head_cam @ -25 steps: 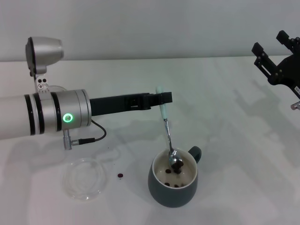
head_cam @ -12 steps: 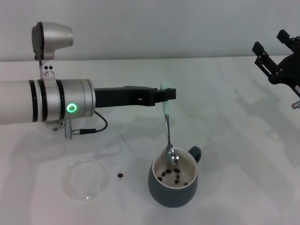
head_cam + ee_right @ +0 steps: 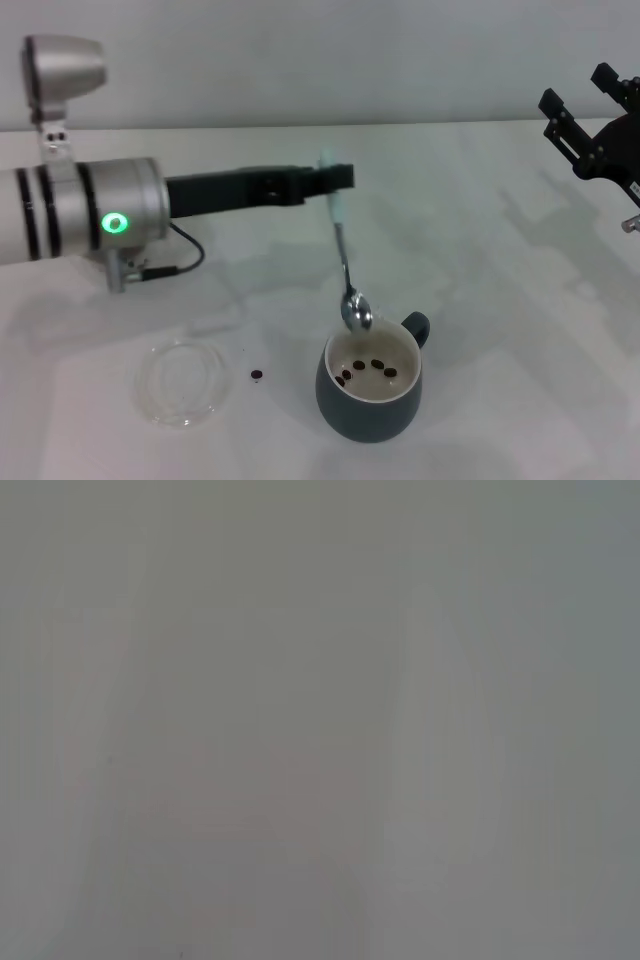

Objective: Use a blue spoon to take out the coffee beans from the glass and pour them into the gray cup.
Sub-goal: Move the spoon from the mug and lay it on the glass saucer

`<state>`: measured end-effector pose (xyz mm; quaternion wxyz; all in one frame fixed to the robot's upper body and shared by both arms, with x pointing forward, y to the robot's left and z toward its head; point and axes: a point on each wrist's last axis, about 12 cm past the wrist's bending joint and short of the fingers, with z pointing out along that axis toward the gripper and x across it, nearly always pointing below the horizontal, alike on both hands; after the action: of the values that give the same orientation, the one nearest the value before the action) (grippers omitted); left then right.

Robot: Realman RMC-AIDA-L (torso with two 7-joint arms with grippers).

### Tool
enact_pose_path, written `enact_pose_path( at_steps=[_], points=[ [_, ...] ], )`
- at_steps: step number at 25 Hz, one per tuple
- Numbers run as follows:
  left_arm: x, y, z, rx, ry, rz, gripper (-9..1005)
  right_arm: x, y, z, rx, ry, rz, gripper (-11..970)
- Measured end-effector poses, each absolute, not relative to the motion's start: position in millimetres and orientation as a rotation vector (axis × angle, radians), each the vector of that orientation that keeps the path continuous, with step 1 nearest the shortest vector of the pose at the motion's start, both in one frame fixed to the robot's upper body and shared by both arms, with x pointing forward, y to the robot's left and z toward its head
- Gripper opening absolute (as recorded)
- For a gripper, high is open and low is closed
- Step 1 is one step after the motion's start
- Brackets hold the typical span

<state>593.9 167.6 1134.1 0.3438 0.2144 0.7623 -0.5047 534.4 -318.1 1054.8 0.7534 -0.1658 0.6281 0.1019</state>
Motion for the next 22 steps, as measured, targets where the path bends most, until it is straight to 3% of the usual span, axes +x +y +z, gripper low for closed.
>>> enact_pose_path(
  at_steps=[5,22],
  points=[
    [587,197,1133,0.423,1.961,-1.323,127,536,-318,1056,-0.364,1.368,0.223,705],
    [545,292,1085,0.088,2.085,-1.175,126,542,-315,1060,-0.346,1.358,0.218,705]
  ],
)
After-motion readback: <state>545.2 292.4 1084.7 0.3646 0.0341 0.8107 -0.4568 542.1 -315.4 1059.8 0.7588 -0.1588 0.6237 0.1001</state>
